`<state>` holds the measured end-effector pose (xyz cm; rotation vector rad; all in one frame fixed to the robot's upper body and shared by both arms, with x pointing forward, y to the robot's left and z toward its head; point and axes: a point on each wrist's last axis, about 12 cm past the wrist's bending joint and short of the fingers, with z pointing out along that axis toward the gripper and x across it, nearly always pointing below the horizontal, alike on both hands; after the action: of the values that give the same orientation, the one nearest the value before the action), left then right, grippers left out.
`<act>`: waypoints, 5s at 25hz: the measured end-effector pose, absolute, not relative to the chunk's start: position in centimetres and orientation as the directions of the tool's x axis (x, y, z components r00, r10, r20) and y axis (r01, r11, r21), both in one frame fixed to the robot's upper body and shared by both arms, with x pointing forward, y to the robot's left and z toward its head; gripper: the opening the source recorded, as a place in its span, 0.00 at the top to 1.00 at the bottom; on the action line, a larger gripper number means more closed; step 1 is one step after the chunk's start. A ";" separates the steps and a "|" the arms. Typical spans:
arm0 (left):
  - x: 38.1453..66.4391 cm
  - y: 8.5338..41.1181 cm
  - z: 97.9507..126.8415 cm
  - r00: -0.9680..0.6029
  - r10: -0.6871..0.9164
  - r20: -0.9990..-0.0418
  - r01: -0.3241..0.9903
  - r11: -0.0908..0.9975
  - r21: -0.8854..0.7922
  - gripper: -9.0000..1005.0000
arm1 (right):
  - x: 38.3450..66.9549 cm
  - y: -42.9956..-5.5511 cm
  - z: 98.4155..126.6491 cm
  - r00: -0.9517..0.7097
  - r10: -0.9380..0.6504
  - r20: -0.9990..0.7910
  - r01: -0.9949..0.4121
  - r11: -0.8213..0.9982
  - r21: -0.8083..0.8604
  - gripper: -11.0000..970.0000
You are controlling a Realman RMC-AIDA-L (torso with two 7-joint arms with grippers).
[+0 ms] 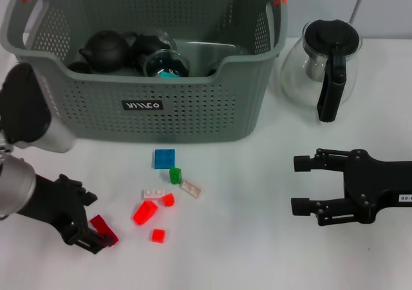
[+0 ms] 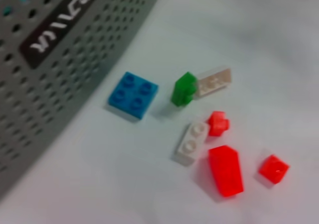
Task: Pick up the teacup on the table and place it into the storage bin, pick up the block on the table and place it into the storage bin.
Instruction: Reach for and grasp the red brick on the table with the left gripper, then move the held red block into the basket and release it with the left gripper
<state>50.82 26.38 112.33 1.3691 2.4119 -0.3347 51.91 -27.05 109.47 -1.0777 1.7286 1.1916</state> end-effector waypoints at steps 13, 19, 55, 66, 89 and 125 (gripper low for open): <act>51.4 25.6 112.9 -0.611 0.692 -0.385 0.765 0.641 -0.062 0.13 | 51.8 -27.2 109.4 -0.357 -0.219 -0.908 -0.926 0.214 0.312 0.06; 51.1 24.8 112.5 -0.636 0.710 -0.300 0.753 0.656 -0.045 0.12 | 51.8 -27.3 109.3 -0.351 -0.220 -0.910 -0.928 0.214 0.306 0.06; 51.5 22.5 110.9 -0.625 0.743 -0.238 0.767 0.642 -0.010 0.13 | 51.6 -27.3 109.1 -0.348 -0.219 -0.912 -0.929 0.213 0.303 0.06; 51.4 22.5 111.0 -0.627 0.743 -0.236 0.766 0.643 -0.008 0.30 | 51.6 -27.3 109.0 -0.349 -0.219 -0.911 -0.928 0.215 0.303 0.06; 56.4 27.7 125.5 -0.357 0.152 -0.922 0.815 0.533 -0.228 0.34 | 51.7 -27.1 109.2 -0.346 -0.218 -0.912 -0.930 0.204 0.304 0.06; 63.6 21.5 123.1 -0.448 0.272 -0.852 0.566 0.823 -0.035 0.15 | 51.5 -27.1 109.1 -0.350 -0.207 -0.914 -0.929 0.203 0.310 0.06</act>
<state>63.62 21.47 123.12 0.6169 2.0559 -0.3919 51.55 -27.11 109.11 -1.0741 1.7170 1.1985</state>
